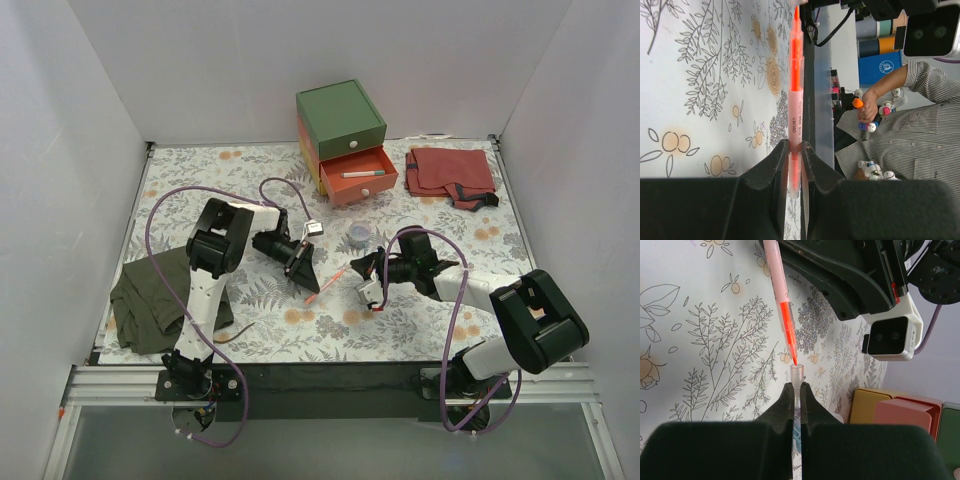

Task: Sort the stationery into containers
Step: Close the pen cap on the pen.

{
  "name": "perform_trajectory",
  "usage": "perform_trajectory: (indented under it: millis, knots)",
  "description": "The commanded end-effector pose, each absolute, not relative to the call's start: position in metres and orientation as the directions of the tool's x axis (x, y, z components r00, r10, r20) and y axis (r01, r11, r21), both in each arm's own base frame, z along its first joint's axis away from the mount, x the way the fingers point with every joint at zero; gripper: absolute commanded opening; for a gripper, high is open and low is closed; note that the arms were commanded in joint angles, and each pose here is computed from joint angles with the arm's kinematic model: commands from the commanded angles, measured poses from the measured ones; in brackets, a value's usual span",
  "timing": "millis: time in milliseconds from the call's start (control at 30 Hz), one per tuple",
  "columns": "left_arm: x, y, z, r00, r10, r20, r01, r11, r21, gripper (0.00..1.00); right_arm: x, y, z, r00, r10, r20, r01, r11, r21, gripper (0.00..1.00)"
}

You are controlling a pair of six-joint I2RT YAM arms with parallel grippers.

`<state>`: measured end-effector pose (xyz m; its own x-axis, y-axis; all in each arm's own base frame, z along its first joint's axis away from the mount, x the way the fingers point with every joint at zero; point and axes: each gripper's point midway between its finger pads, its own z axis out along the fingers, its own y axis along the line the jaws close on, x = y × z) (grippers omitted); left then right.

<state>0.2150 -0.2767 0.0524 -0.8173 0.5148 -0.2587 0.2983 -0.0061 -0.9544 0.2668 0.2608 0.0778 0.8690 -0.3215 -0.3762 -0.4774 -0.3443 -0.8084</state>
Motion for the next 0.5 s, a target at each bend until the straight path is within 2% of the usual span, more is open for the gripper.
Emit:
perform_trajectory:
  millis: [0, 300, 467]
  knots:
    - [0.222, -0.283, 0.062, -0.837, 0.482, -0.259, 0.278, -0.032, -0.96, 0.0, 0.263, 0.268, 0.092, 0.892, -0.276, -0.357, -0.439, -0.349, -0.828, 0.01]
    - [0.226, -0.285, 0.061, -0.842, 0.476, -0.255, 0.272, -0.035, -0.962, 0.0, 0.26, 0.273, 0.091, 0.899, -0.253, -0.358, -0.432, -0.374, -0.821, 0.01]
    - [0.239, -0.292, 0.07, -0.851, 0.459, -0.254, 0.265, -0.041, -0.963, 0.0, 0.266, 0.275, 0.092, 0.912, -0.258, -0.319, -0.4, -0.389, -0.83, 0.01]
